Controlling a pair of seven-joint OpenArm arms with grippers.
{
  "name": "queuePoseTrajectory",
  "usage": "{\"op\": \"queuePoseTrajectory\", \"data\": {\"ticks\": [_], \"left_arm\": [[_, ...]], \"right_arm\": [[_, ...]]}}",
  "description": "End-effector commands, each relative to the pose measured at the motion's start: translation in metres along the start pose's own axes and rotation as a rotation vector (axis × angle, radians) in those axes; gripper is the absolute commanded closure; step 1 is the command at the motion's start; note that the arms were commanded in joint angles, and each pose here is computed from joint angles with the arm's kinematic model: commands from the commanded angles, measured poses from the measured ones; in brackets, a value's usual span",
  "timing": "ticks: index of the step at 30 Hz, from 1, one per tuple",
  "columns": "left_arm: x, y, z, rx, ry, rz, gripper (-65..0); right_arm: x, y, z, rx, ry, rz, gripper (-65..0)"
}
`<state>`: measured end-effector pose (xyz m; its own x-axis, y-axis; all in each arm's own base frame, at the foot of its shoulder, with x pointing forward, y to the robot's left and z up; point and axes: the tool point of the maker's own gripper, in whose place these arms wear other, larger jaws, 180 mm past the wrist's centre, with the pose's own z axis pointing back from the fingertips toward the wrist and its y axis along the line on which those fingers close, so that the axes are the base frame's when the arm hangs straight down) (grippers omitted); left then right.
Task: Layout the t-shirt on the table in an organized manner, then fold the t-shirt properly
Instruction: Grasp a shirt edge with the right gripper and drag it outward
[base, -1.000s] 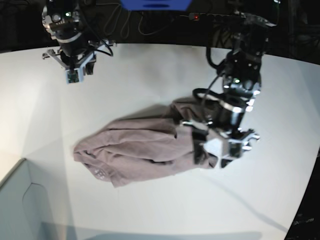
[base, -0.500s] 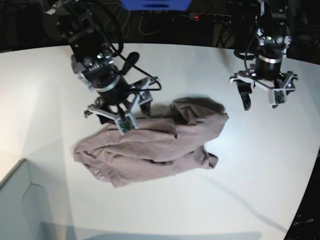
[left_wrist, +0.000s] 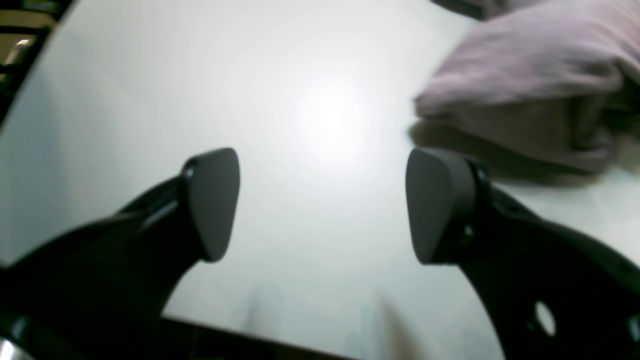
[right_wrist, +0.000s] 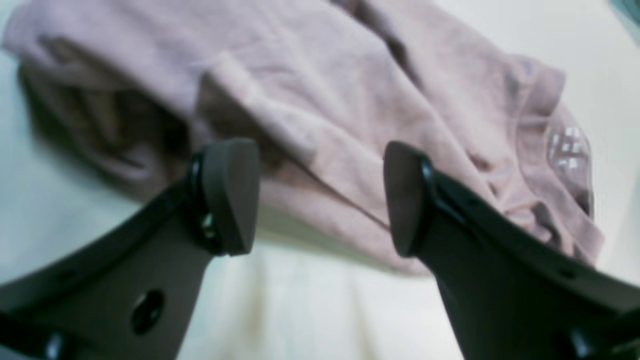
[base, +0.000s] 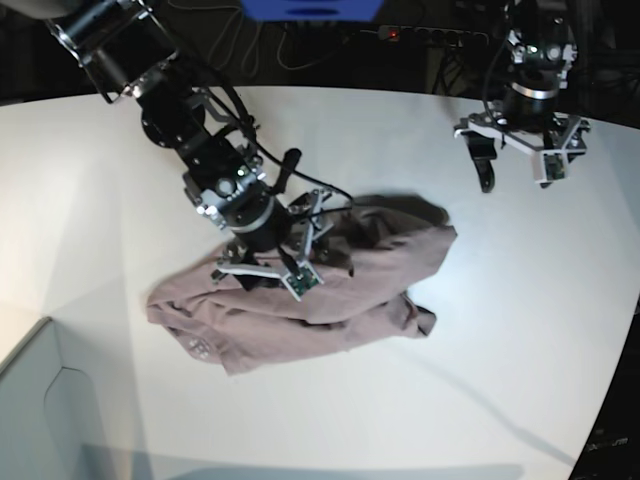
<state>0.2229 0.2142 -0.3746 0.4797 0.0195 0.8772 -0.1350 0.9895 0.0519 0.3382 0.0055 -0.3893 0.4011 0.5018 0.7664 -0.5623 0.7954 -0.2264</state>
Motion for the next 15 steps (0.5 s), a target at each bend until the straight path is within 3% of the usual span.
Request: {"op": "queuePoseTrajectory", "data": {"ticks": [1, 7, 15], "left_arm": [[0.01, 0.003, 0.002, 0.01, -0.038, -0.002, -50.0], [0.013, 0.003, 0.001, 0.01, -0.045, -0.003, -50.0], [0.014, 0.003, 0.001, 0.01, -0.048, -0.007, -50.0]], "right_arm": [[0.019, -0.006, -0.001, -0.011, -0.061, 0.008, -39.6], [0.028, -0.009, -0.003, -0.016, -0.115, 0.013, -39.6], [0.018, 0.019, -0.018, 0.052, -0.07, 0.094, -39.6]]}}
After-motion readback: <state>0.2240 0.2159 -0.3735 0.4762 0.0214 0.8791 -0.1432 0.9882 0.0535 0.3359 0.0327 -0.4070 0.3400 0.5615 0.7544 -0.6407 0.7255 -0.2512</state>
